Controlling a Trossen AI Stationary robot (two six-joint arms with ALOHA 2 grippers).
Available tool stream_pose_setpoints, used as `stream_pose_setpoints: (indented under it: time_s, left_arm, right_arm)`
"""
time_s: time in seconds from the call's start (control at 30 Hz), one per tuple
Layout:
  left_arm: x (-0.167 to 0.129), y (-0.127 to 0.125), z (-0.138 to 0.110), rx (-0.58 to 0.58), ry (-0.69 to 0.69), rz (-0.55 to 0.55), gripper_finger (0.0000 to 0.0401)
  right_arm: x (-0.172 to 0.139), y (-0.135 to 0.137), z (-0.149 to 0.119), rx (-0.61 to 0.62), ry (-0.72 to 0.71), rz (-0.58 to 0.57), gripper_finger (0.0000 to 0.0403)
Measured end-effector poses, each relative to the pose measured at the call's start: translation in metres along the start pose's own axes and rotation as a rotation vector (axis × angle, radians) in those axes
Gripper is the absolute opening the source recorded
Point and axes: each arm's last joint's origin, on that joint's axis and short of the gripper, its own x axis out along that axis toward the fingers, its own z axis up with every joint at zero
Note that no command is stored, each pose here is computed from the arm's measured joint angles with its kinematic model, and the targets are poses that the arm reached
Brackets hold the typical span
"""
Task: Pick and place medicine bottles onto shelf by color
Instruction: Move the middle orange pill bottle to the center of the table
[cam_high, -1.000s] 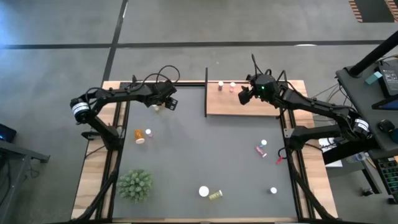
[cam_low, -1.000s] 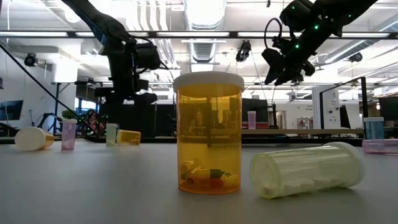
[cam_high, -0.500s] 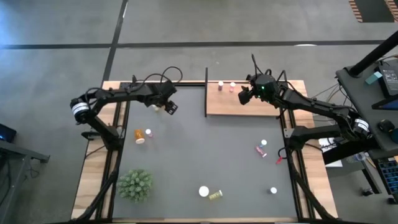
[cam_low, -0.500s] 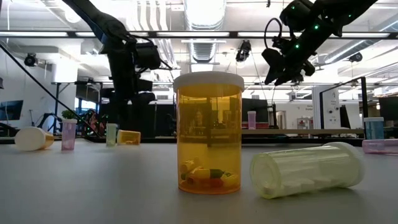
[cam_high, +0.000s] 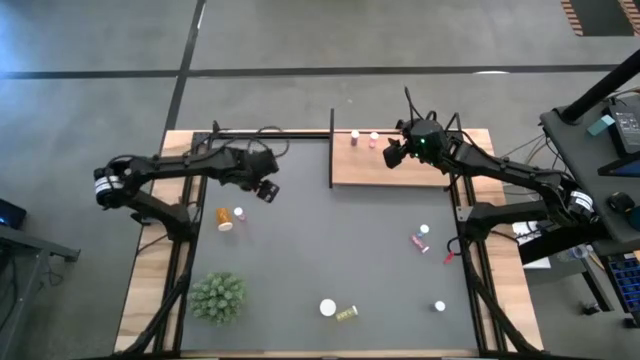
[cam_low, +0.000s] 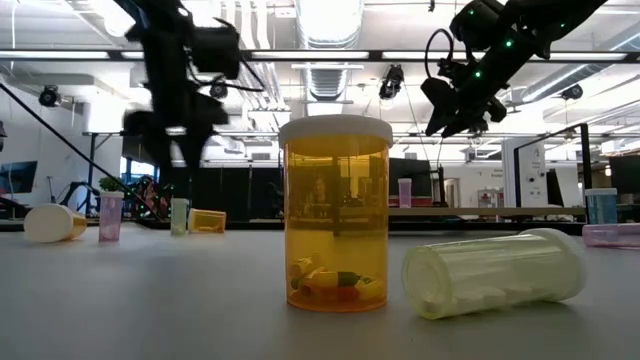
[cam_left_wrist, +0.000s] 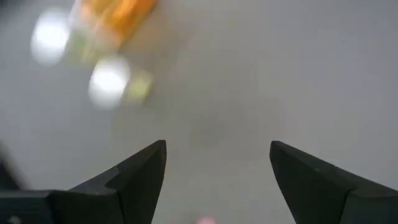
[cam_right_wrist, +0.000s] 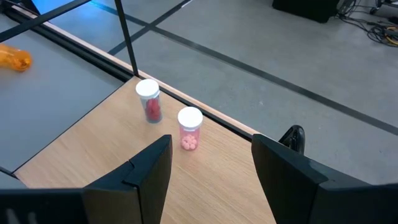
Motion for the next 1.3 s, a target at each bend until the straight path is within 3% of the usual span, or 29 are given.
stream_pose_setpoints:
  time_s: [0.3, 0.53, 0.77, 1.3]
  left_arm:
    - [-0.039, 0.013, -0.057, -0.285, 0.165, 0.051, 0.027]
    - [-0.026, 0.013, -0.091, -0.361, 0.283, 0.129, 0.027]
    - [0.005, 0.011, -0.101, -0.461, 0.265, 0.217, 0.027]
    - [0.037, 0.001, -0.104, -0.445, 0.223, 0.367, 0.027]
  right_arm:
    - [0.0, 0.0, 0.0, 0.0, 0.0, 0.0, 0.0212]
    - [0.0, 0.0, 0.0, 0.001, 0.0, 0.0, 0.0212]
    - [0.0, 0.0, 0.0, 0.0, 0.0, 0.0, 0.0212]
    - [0.0, 0.0, 0.0, 0.0, 0.0, 0.0, 0.0212]
